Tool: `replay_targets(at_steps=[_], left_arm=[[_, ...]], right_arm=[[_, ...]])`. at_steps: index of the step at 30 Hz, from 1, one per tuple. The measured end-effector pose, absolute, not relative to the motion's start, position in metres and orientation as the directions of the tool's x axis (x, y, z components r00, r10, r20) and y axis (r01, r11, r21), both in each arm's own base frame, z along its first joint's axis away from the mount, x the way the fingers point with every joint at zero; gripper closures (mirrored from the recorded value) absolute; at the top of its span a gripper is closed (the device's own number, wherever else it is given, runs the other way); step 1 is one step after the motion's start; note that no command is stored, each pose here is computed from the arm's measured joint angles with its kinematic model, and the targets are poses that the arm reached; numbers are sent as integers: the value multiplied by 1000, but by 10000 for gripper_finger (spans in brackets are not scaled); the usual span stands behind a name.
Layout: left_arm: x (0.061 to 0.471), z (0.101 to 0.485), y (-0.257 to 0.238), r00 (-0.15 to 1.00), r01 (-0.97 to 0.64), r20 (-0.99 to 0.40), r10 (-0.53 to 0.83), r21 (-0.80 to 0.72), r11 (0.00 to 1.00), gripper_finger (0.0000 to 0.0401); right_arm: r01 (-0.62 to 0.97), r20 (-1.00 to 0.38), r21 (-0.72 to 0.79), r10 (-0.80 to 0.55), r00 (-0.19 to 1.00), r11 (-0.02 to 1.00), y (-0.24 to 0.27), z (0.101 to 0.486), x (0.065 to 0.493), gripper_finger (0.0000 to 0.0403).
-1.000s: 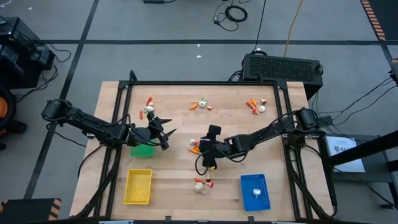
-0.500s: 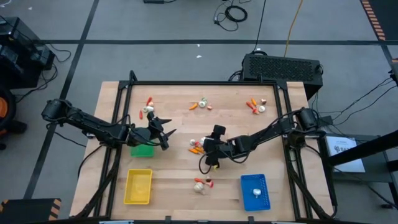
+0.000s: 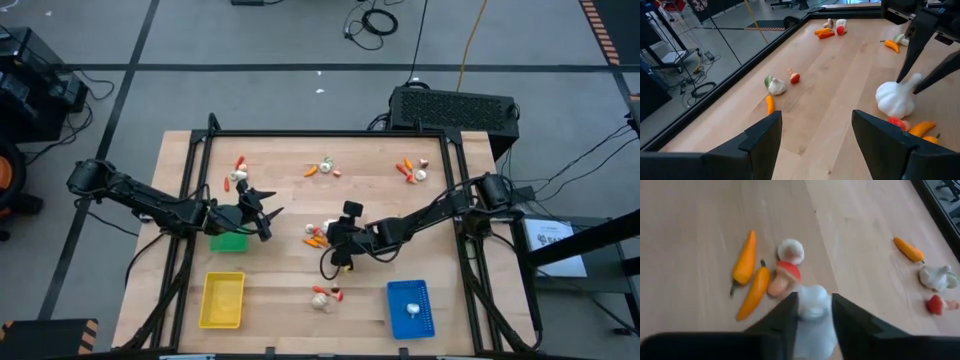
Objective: Sort produce into baskets
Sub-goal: Put the garlic into the blue bin
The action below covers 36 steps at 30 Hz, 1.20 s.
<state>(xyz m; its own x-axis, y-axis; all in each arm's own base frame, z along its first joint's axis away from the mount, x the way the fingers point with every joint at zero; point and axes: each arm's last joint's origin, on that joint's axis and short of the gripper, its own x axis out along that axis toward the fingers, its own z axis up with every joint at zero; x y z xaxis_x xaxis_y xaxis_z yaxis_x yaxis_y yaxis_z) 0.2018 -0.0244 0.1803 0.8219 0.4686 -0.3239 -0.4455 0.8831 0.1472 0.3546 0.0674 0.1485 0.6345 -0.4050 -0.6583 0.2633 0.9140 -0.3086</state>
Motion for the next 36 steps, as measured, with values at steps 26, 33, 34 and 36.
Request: replay_targets(at_steps=[26,33,34,36], left_arm=[[204,184,-22,829,-450,-293,476,156,879,153],[204,185,-19,826,-458,-283,487,168,873,153],[205,185,-19,827,-459,-280,488,165,873,153],[205,186,-19,828,-463,-274,490,160,872,153]], right_arm=[[186,-655,-18,-152,740,982,118,252,291,397],[60,-684,250,132,717,966,165,261,259,397],[55,-689,281,162,707,958,173,261,254,397],[53,-704,297,181,687,953,186,259,243,397]])
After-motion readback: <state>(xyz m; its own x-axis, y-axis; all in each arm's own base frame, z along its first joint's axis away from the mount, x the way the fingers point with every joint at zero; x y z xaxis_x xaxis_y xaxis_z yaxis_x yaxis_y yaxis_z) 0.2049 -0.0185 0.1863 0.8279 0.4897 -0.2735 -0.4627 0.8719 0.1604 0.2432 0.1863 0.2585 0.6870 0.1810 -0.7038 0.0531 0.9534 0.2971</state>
